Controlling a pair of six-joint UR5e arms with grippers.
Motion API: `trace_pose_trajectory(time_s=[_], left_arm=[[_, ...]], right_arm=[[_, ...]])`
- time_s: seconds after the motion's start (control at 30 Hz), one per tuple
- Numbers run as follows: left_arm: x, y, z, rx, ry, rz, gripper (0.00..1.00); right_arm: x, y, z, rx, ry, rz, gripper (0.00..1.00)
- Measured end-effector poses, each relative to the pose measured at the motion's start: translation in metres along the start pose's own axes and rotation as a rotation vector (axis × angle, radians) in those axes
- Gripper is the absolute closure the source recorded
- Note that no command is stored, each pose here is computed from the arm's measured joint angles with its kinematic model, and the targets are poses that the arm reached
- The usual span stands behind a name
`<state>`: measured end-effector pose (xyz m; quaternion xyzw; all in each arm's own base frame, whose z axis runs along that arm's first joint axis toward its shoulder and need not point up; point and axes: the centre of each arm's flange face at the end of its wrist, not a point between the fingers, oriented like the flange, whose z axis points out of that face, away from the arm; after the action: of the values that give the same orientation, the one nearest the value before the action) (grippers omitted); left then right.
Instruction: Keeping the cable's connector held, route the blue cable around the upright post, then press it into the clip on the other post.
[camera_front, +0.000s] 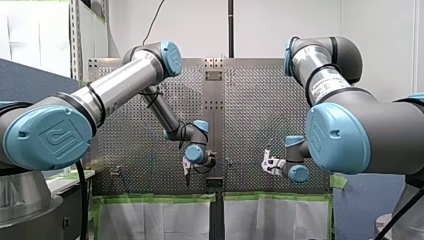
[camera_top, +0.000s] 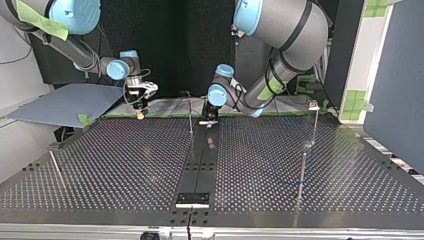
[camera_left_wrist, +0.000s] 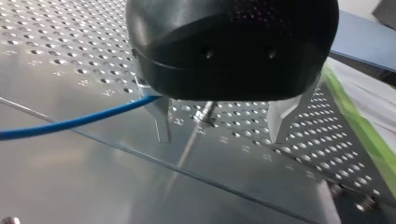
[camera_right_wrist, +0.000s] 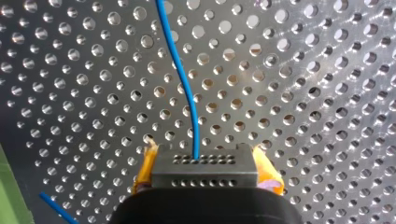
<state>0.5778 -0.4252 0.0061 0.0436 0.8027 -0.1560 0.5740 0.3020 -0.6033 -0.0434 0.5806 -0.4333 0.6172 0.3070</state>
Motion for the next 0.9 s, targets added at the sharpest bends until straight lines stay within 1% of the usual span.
trace_pose_trajectory(time_s=[0.17, 0.33, 0.43, 0.57, 0.67, 0.83, 0.9], left_arm=[[0.005, 0.000, -0.006, -0.025, 0.038, 0.053, 0.00], [0.013, -0.010, -0.015, -0.019, 0.090, 0.117, 0.00], [0.014, -0.017, -0.020, -0.005, 0.109, 0.153, 0.00], [0.013, -0.023, -0.023, 0.007, 0.115, 0.183, 0.00], [0.012, -0.028, -0.026, 0.011, 0.115, 0.192, 0.00], [0.004, -0.045, -0.036, 0.028, 0.105, 0.200, 0.00], [0.000, -0.049, -0.040, 0.035, 0.100, 0.201, 0.00]], right_arm=[[-0.001, 0.000, 0.000, 0.000, -0.001, 0.000, 1.00], [-0.002, 0.000, -0.001, 0.005, -0.004, 0.003, 1.00], [-0.003, 0.000, -0.001, 0.009, -0.007, 0.007, 1.00], [-0.003, 0.001, -0.001, 0.009, -0.011, 0.012, 1.00], [-0.004, 0.002, -0.002, 0.008, -0.013, 0.017, 1.00], [-0.005, 0.002, -0.002, 0.008, -0.015, 0.021, 1.00], [-0.005, 0.002, -0.002, 0.007, -0.015, 0.023, 1.00]])
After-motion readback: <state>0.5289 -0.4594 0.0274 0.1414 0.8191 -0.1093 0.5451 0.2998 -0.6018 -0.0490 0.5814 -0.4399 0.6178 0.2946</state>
